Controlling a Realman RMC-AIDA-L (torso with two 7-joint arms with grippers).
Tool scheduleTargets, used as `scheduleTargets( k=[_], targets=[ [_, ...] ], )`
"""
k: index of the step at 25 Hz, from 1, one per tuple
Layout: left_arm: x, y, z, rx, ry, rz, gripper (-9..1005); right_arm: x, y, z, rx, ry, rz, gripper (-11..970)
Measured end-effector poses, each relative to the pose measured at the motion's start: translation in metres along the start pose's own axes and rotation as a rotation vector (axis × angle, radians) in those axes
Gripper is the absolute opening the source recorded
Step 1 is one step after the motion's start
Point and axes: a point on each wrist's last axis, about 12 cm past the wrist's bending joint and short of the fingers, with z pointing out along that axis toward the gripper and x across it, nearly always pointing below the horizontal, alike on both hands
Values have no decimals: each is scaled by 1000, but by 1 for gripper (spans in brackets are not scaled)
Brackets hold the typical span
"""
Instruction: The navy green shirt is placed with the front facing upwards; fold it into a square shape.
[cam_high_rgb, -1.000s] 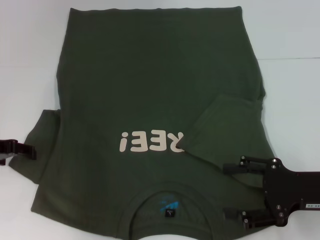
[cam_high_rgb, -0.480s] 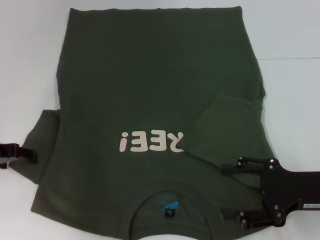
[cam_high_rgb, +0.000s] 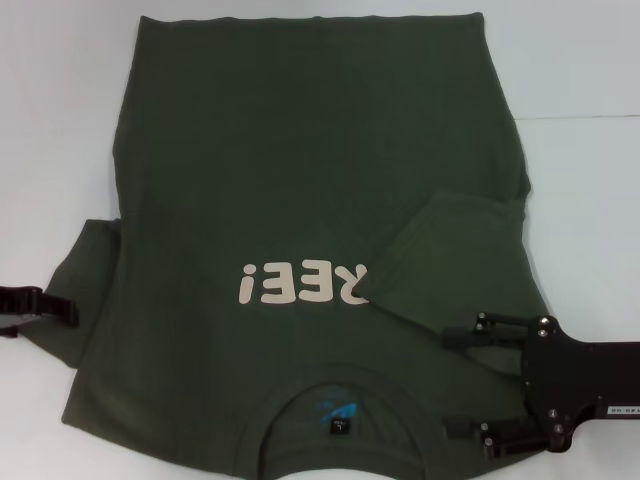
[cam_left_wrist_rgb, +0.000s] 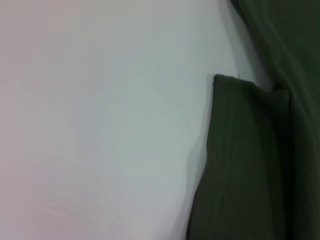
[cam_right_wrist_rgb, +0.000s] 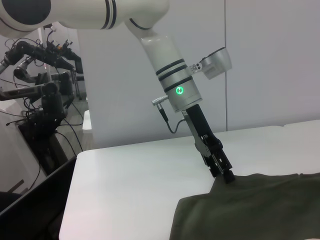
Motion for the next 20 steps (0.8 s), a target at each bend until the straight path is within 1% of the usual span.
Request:
scheduleTargets(
  k=[12, 17, 20],
  targets=[
    [-3, -6, 0, 16, 2, 3, 864, -2, -2, 2, -1, 1, 3, 871],
    [-3, -6, 1, 17, 5, -16, 863, -3, -3, 2, -2, 1, 2, 869],
    [-3, -7, 1, 16, 4, -17, 803, -3, -3, 2, -1, 1, 2, 868]
  ],
)
